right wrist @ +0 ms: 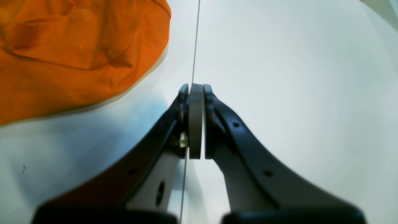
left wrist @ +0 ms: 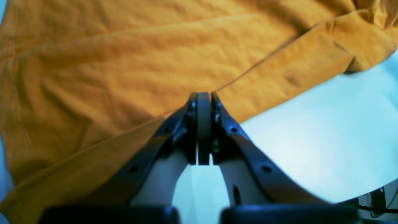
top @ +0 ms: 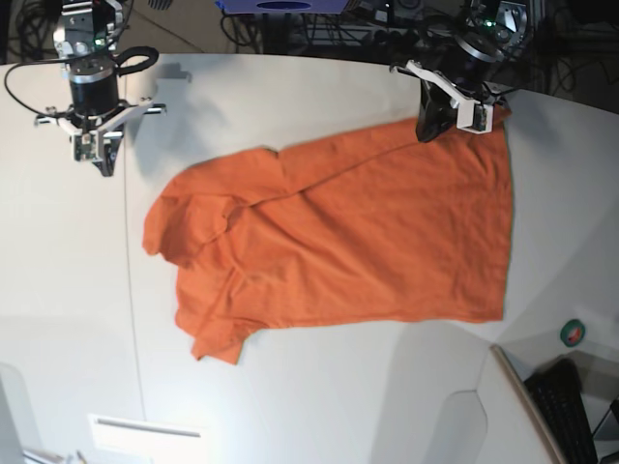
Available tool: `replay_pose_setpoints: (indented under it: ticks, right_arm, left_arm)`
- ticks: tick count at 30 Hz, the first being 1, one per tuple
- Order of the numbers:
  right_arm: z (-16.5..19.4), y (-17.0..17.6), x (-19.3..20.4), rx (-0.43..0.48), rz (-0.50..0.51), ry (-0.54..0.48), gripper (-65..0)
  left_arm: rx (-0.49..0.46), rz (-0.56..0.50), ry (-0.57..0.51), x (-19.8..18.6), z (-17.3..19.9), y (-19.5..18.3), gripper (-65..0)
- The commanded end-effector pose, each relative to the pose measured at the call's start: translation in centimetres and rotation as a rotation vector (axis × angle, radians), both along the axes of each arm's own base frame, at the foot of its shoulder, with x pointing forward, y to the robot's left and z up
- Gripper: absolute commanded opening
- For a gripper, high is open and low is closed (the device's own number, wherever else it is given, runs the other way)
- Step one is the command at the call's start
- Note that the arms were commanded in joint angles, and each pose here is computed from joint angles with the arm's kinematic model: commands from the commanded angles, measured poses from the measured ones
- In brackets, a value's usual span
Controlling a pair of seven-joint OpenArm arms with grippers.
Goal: Layout the t-shirt on the table in an organized manner, then fold the t-shirt properly
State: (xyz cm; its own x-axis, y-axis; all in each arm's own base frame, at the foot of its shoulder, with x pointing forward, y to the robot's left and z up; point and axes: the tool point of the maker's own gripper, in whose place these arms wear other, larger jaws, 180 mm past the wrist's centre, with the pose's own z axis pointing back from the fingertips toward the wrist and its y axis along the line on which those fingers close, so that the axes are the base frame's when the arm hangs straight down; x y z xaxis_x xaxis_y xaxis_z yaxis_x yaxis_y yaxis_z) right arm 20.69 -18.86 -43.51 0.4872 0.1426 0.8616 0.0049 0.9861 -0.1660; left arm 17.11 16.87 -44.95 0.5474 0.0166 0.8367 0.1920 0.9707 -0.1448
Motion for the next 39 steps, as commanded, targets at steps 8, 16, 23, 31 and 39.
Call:
replay_pose_setpoints:
  ticks: [8, 16, 23, 31, 39]
  right_arm:
    - [1.12, -0.19, 0.55, -0.006, 0.0, -0.047, -65.0]
    - [1.12, -0.19, 0.55, -0.006, 0.0, -0.047, -65.0]
    - [1.12, -0.19, 0.55, -0.006, 0.0, -0.047, -65.0]
    - [1.07, -0.2, 0.52, -0.006, -0.001, -0.046, -65.0]
    - [1.09, -0.21, 0.67, -0.006, -0.001, -0.047, -65.0]
  left_arm:
    - [-0.006, 0.006, -0.022, 0.06, 0.5, 0.18, -65.0]
    - [-0.006, 0.007, -0.022, 0.09, 0.48, 0.2, -65.0]
    - [-0.005, 0.006, -0.021, 0.08, 0.45, 0.2, -65.0]
    - [-0.005, 0.006, -0.019, 0.06, 0.43, 0.2, -65.0]
    - [-0.005, 0.006, -0.016, 0.03, 0.38, 0.2, -65.0]
